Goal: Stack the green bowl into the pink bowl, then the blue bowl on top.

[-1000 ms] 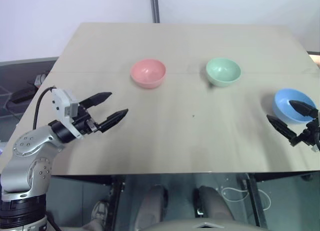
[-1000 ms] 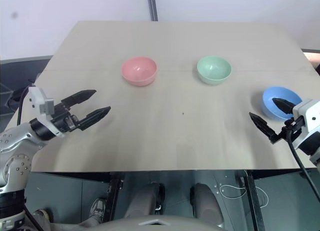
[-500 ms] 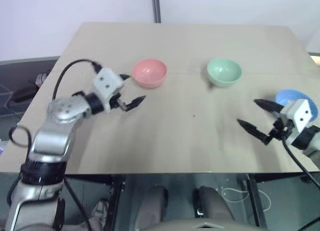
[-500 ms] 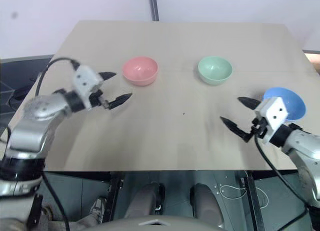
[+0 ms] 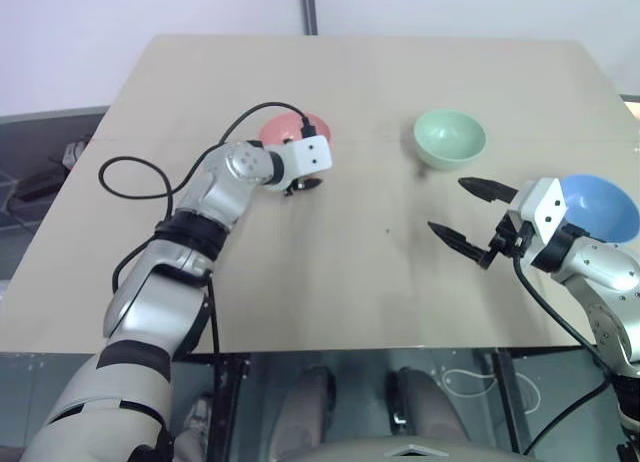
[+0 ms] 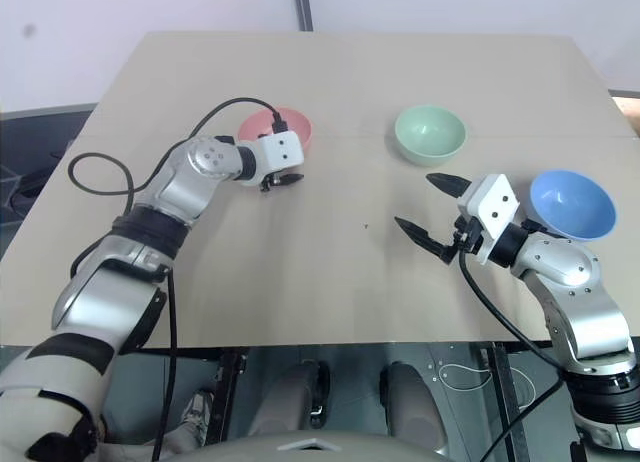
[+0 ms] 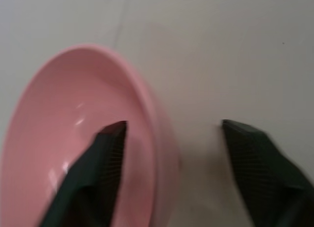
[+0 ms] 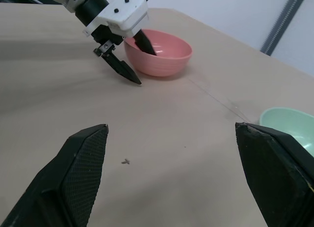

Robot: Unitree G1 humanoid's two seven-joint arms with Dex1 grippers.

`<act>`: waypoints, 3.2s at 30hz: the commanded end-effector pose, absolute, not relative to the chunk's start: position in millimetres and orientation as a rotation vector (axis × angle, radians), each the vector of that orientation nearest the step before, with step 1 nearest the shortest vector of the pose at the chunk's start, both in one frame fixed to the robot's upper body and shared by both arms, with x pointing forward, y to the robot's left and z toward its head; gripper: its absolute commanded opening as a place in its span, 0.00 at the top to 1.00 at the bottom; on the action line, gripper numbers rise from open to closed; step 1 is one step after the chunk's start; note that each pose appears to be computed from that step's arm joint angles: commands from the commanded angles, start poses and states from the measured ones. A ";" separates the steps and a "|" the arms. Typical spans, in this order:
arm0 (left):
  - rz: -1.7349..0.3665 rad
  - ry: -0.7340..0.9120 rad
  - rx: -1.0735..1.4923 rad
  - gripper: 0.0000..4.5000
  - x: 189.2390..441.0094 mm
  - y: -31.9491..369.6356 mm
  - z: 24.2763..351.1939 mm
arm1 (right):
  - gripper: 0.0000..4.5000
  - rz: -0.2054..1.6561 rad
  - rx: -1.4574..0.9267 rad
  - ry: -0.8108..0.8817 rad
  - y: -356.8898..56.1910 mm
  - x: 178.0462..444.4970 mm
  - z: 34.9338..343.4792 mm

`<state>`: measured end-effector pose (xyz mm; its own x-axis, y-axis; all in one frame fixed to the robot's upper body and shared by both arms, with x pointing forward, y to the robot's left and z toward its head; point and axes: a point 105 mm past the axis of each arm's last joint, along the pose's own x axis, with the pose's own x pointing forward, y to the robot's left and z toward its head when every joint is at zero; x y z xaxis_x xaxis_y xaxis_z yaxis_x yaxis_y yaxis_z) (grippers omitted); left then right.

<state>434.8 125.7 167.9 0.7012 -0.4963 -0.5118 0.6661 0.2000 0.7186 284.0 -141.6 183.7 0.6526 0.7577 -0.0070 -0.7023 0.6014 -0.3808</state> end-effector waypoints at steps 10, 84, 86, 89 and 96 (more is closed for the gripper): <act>-1.341 -0.056 1.036 0.99 364.4 76.7 208.6 | 0.00 0.729 -0.380 -0.186 -160.6 269.6 185.2; -1.052 -0.291 0.061 0.00 252.1 182.3 214.2 | 0.78 0.757 -1.173 -0.102 -158.3 442.3 194.8; -1.041 -0.288 0.059 0.00 255.1 183.0 212.5 | 0.78 0.777 -1.169 -0.164 -152.1 438.5 206.7; -1.038 -0.289 0.050 0.00 259.2 182.0 210.7 | 0.78 0.803 -1.161 -0.184 -149.2 434.3 211.1; -1.056 -0.276 0.056 0.00 266.7 178.0 206.1 | 0.78 0.788 -1.151 -0.100 -157.0 437.1 191.9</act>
